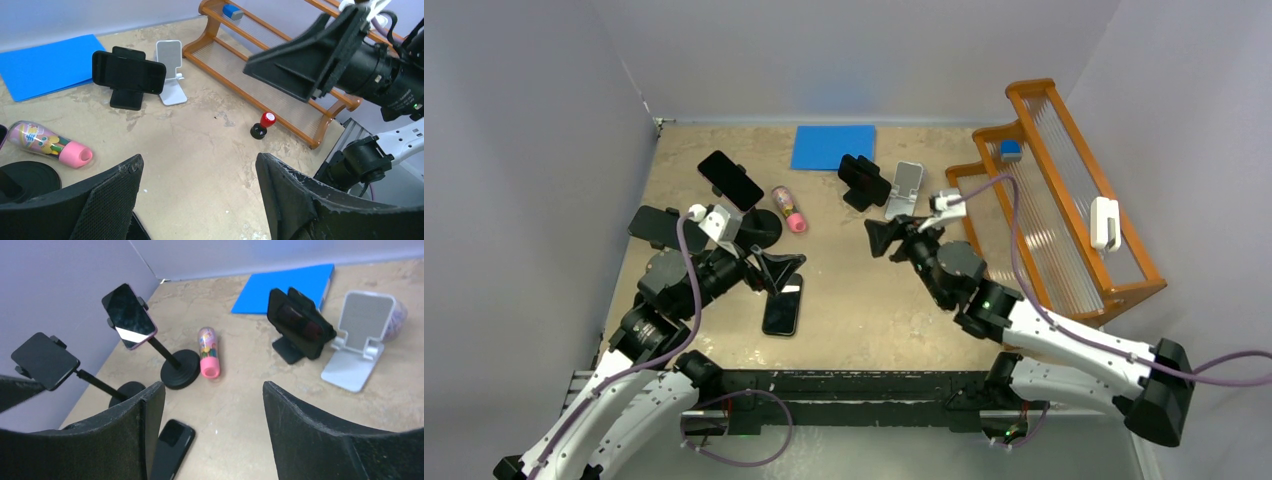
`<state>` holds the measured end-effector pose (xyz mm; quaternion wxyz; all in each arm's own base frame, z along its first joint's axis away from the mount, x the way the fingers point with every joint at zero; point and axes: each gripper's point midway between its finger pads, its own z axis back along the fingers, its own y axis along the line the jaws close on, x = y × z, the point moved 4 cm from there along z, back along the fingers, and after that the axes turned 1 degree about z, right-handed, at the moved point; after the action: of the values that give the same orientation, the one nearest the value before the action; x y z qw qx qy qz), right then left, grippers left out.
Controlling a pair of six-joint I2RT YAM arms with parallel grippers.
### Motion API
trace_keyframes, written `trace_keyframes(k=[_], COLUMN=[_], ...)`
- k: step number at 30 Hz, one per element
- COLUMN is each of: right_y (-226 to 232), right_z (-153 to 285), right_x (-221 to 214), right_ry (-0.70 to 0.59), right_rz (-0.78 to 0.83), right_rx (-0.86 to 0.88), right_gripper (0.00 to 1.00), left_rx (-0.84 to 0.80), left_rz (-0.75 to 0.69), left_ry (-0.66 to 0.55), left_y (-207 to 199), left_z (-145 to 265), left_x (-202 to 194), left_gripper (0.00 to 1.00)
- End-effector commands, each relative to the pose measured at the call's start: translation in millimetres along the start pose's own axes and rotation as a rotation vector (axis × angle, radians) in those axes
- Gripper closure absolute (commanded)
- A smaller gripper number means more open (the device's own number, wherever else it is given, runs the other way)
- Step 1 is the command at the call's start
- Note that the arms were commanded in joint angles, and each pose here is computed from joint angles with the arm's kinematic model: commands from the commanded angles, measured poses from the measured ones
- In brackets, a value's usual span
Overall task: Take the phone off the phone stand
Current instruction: Pick up the phone stand with the phone at the center of the board.
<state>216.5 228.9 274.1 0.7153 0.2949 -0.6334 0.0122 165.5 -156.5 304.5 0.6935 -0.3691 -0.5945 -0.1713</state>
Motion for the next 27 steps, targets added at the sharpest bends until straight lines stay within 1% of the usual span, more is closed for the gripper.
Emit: trace_keyframes(k=[1,3,5,8,10,12,14,16,18,22,25,27], right_y=[19.3,18.8,12.7,-6.3,-21.8,-22.2,-10.6,-3.5,-0.7,1.5,4.5,6.9], right_z=[-32.3,-48.1,-60.7,-85.3,-99.9,-105.4,-103.9,-104.2,-101.8,-88.0,-79.2,-73.6], right_x=[47.1,55.2,63.3,69.9,72.5,76.1,76.4,76.5,71.5,61.0,54.5,52.0], right_ry=[-0.084,-0.06,-0.066,-0.043,-0.02,-0.03,-0.036,-0.042,-0.029,-0.01,0.014,0.024], right_rz=[0.082,0.076,0.055,0.039,0.025,0.008,0.002,0.001,-0.007,-0.036,-0.049,-0.062], right_rx=[-0.01,0.022,0.062,0.038,0.017,0.055,0.146,0.199,0.227,0.278,0.317,0.343], right_gripper=[0.26,0.26,0.27,0.28,0.28,0.29,0.3,0.3,0.31,0.32,0.32,0.32], left_rx=[-0.001,0.005,0.008,0.014,0.005,0.002,0.026,0.099,0.221,0.424,0.622,0.721], left_rz=[-0.026,-0.021,-0.019,-0.015,-0.019,-0.022,-0.02,0.003,0.057,0.16,0.281,0.371], left_ry=[-0.043,-0.052,-0.062,-0.07,-0.085,-0.101,-0.126,-0.149,-0.148,-0.107,-0.069,-0.044], left_y=[-0.4,0.7,1.4,2.8,2.3,2.4,4.9,13.3,27.0,41.4,52.9,55.6], left_z=[-1.4,-2.0,-2.3,-3.1,-3.2,-2.4,0.9,4.4,10.3,33.6,60.2,75.3], left_x=[9.2,8.9,9.6,8.7,8.3,8.2,10.8,14.9,15.1,20.2,18.1,14.7], left_gripper=[0.19,0.19,0.19,0.19,0.16,0.14,0.12,0.11,0.1,0.1,0.1,0.07])
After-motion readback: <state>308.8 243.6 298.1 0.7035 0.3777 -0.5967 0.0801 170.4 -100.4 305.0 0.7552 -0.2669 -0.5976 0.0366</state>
